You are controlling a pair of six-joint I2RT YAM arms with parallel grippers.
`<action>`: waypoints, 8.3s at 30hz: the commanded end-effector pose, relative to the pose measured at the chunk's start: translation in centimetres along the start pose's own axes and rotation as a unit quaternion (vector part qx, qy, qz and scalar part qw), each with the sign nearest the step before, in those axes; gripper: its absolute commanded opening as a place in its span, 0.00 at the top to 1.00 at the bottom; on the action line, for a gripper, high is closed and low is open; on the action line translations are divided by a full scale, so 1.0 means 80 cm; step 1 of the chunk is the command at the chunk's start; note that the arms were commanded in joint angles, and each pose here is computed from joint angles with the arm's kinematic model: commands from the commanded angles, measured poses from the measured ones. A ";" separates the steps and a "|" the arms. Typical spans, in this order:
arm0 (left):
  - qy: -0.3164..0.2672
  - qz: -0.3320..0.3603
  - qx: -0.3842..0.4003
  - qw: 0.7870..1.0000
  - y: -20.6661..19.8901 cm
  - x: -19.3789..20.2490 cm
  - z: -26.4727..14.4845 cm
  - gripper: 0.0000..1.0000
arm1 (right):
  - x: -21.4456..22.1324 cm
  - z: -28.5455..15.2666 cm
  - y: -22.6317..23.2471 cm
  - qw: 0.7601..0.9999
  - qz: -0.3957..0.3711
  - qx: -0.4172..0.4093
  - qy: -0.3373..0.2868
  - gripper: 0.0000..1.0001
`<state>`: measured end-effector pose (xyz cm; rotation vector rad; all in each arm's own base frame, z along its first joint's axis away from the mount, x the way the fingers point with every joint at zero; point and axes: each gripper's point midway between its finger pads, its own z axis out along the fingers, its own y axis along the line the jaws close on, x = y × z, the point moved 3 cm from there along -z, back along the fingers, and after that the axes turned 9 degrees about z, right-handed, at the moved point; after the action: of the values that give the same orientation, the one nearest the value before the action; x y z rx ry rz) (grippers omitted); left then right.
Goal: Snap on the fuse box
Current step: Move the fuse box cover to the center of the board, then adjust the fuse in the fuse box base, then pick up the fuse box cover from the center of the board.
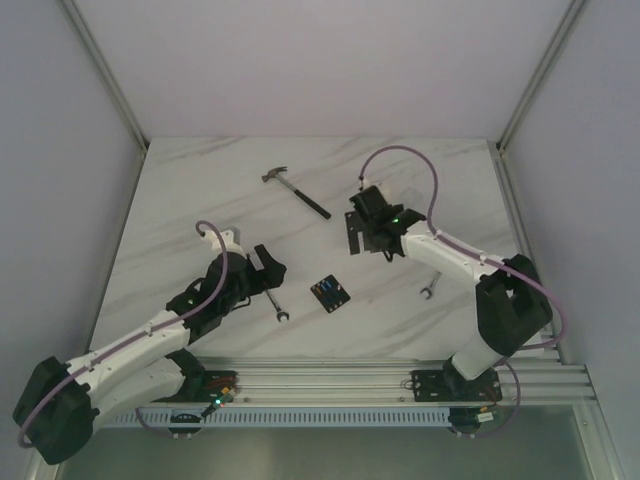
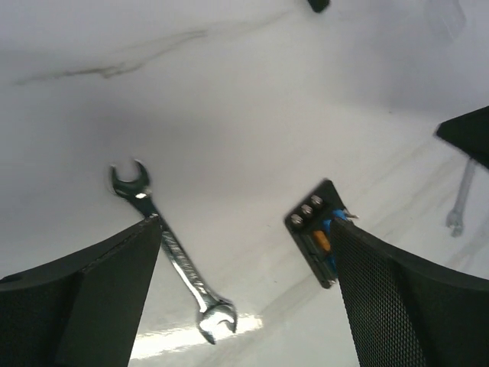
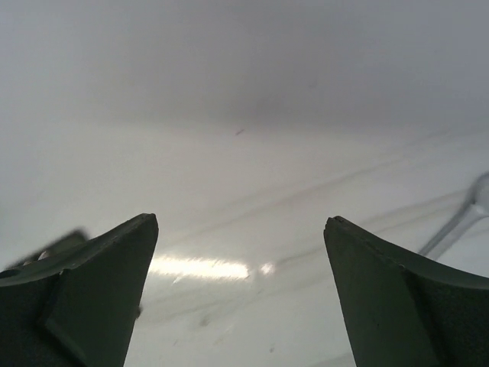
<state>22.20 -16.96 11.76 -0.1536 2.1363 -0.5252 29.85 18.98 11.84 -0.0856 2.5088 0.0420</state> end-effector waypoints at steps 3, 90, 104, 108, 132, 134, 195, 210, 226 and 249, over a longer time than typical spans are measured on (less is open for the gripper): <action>-0.038 0.089 -0.073 0.993 0.045 -0.027 -0.013 0.00 | -0.059 0.044 -0.069 0.993 0.069 0.062 -0.068 0.00; -0.168 0.131 -0.144 0.966 0.106 -0.044 -0.034 0.00 | -0.052 0.110 -0.098 0.996 0.072 -0.040 0.030 0.57; -0.159 0.129 -0.130 0.970 0.100 -0.041 -0.031 0.00 | 0.052 0.088 -0.026 0.994 -0.021 -0.090 0.062 0.52; -0.145 0.135 -0.112 0.974 0.092 -0.037 -0.026 0.00 | 0.057 0.081 -0.019 0.994 -0.026 -0.088 0.059 0.44; 0.018 -0.056 0.151 0.987 -0.043 0.029 0.024 0.29 | 0.081 -0.026 0.071 0.959 -0.028 -0.268 0.088 0.56; 0.028 -0.056 0.153 0.986 -0.051 0.034 0.029 0.31 | 0.085 -0.027 0.078 0.956 -0.030 -0.277 0.093 0.60; 0.147 -0.115 0.127 0.974 -0.076 0.132 0.057 0.69 | 0.209 0.016 0.044 0.945 -0.159 -0.088 0.272 1.00; 0.145 -0.114 0.117 0.976 -0.072 0.132 0.058 0.70 | 0.196 0.019 0.067 0.951 -0.169 -0.094 0.240 1.00; 0.060 -0.068 0.067 0.994 -0.049 0.076 0.036 0.54 | 0.054 -0.049 0.082 0.983 -0.087 -0.148 0.065 0.60; -0.088 0.101 -0.102 0.986 0.072 -0.014 -0.012 0.00 | 0.028 0.062 -0.010 0.996 -0.035 -0.005 0.081 0.21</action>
<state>22.69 -13.79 11.87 -0.1520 1.9939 -0.3624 29.06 18.16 6.29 -0.1942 2.7153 0.0429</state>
